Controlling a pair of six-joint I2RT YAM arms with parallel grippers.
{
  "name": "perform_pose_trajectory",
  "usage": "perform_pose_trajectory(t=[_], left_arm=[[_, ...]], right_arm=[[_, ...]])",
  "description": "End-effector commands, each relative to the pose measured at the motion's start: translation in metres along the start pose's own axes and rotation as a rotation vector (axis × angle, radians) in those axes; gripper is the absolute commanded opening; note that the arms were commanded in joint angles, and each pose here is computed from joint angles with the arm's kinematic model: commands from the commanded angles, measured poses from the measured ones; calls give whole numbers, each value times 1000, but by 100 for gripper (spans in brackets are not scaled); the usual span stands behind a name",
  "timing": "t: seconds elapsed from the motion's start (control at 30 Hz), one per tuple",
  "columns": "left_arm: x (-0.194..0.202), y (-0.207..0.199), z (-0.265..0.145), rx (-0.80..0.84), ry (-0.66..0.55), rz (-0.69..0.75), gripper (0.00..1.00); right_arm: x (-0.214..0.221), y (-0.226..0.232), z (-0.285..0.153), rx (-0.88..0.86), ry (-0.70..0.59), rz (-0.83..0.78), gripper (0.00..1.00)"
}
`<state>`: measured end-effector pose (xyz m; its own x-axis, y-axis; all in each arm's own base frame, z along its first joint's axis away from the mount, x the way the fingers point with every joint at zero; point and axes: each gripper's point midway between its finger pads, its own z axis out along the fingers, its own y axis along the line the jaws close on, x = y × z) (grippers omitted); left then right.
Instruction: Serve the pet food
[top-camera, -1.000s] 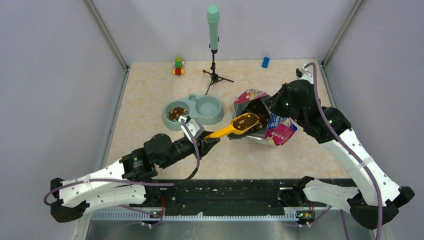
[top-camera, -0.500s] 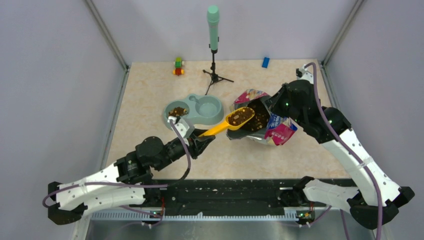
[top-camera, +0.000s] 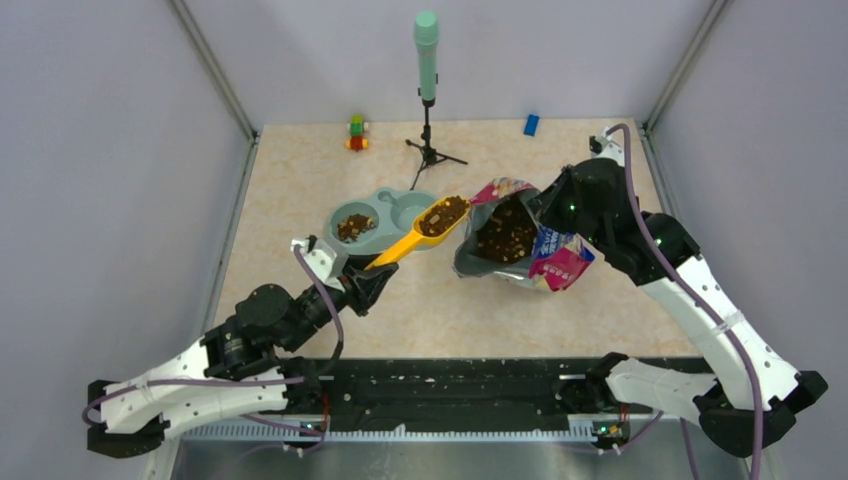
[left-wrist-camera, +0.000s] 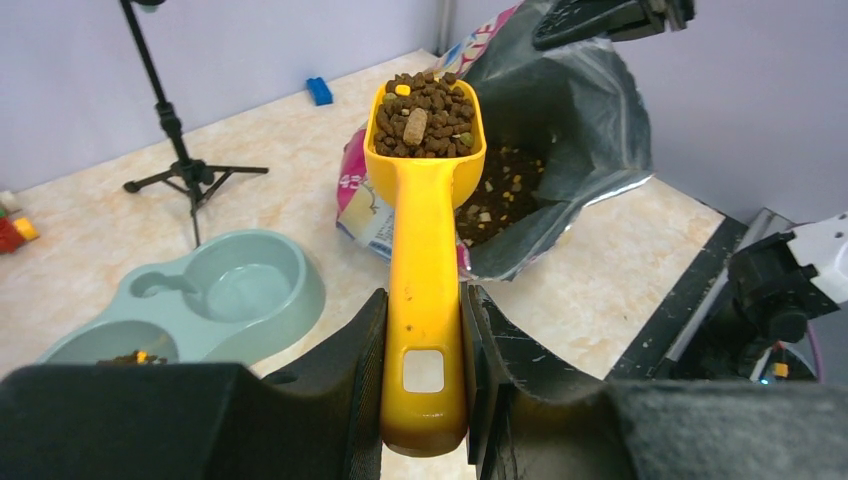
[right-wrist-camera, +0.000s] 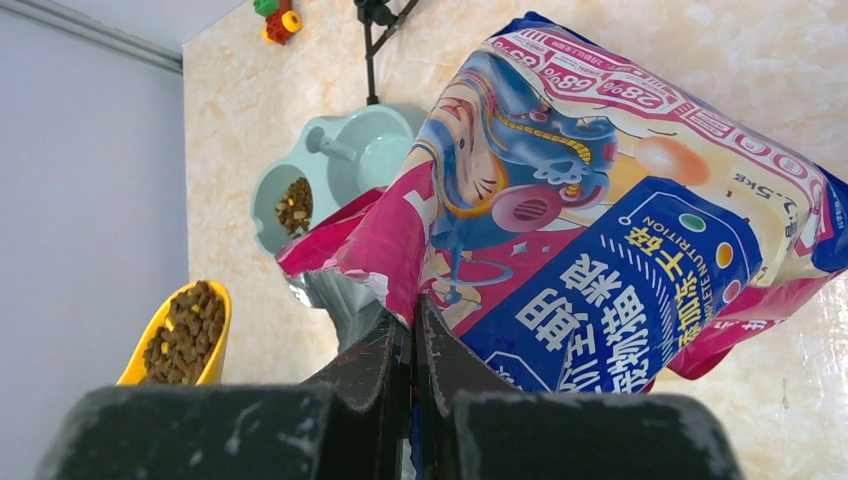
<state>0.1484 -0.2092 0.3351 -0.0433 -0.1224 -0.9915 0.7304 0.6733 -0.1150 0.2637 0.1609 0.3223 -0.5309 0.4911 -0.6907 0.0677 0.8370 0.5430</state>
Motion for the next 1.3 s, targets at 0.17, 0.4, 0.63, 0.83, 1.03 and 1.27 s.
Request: perform_pose_trajectory(t=[0.17, 0.4, 0.63, 0.83, 1.03, 1.27], left_arm=[[22, 35, -9, -181, 15, -10, 0], [45, 57, -8, -316, 5, -22, 0], [62, 74, -8, -434, 19, -33, 0], [79, 85, -4, -506, 37, -3, 0], [92, 93, 4, -556, 27, -14, 0], [102, 102, 20, -564, 30, -23, 0]], right_arm=[[-12, 14, 2, -43, -35, 21, 0], [-11, 15, 4, -43, -29, 17, 0], [-11, 15, 6, -43, -26, 9, 0], [-9, 19, 9, -54, -13, 8, 0], [-8, 21, 8, -63, -5, 13, 0], [-9, 20, 4, -67, -7, 12, 0]])
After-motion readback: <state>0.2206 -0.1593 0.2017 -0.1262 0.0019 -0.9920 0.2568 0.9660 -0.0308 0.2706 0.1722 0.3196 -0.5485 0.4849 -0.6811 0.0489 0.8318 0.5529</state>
